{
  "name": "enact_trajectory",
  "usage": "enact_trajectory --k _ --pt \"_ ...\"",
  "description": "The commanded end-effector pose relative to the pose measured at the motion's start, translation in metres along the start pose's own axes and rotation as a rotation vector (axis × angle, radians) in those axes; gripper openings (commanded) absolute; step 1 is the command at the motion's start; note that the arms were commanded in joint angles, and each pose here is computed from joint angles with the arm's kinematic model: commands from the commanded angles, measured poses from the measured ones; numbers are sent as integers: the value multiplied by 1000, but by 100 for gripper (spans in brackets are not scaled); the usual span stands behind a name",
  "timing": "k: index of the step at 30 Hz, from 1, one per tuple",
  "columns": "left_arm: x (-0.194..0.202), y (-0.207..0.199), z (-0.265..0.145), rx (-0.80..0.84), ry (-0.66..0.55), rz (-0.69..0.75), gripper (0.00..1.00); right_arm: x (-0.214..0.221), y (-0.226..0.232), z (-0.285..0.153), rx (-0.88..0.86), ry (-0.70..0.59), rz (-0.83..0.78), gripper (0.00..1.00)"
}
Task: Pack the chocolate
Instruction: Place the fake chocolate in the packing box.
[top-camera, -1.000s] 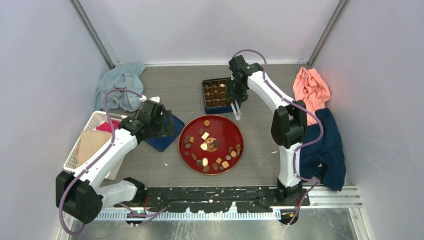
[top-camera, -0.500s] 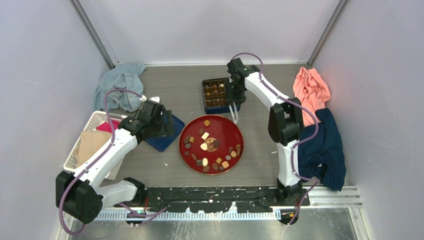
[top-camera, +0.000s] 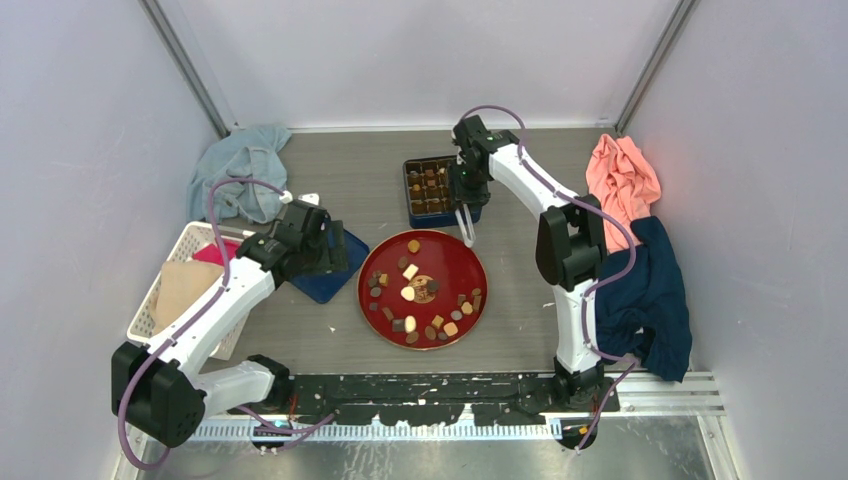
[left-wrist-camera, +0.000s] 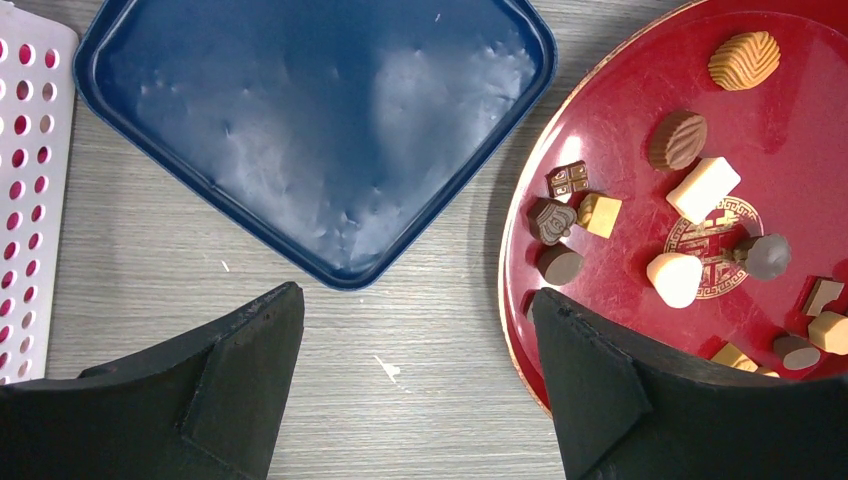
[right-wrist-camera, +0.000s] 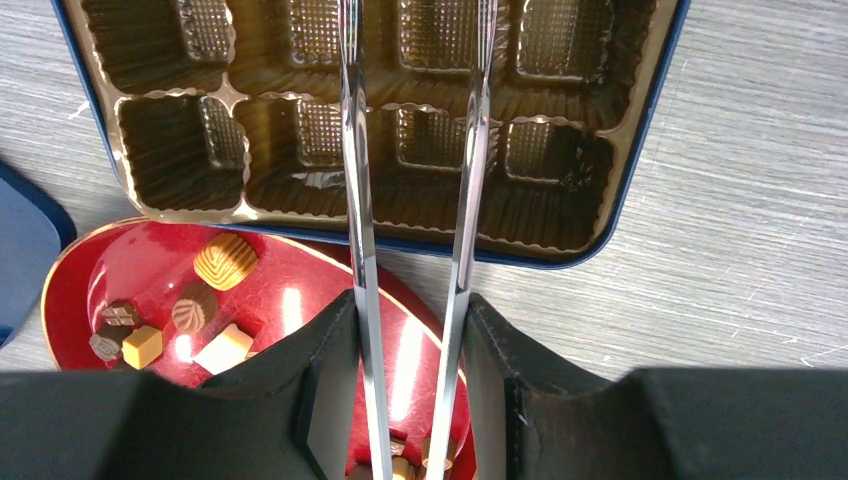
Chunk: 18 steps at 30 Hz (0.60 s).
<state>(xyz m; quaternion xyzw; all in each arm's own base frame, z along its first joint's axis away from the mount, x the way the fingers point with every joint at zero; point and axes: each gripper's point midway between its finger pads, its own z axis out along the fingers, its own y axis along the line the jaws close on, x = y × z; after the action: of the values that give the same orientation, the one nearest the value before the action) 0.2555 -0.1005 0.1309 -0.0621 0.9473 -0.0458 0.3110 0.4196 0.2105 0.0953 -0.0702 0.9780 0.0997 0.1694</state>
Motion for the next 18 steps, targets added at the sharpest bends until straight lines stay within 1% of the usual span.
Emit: enact_trajectory --k 1,5,11,18 --pt "-10 2 -6 -3 -43 -17 85 -20 18 -19 -55 -70 -46 31" --pt "-10 2 -7 -4 -44 -17 85 -18 21 -19 -57 -66 -55 33" --pt "-9 3 -7 -4 -43 -22 85 -19 19 -19 -43 -69 -56 40" --pt "-9 3 -7 -5 -41 -21 85 -25 13 -24 -6 -107 -46 40"
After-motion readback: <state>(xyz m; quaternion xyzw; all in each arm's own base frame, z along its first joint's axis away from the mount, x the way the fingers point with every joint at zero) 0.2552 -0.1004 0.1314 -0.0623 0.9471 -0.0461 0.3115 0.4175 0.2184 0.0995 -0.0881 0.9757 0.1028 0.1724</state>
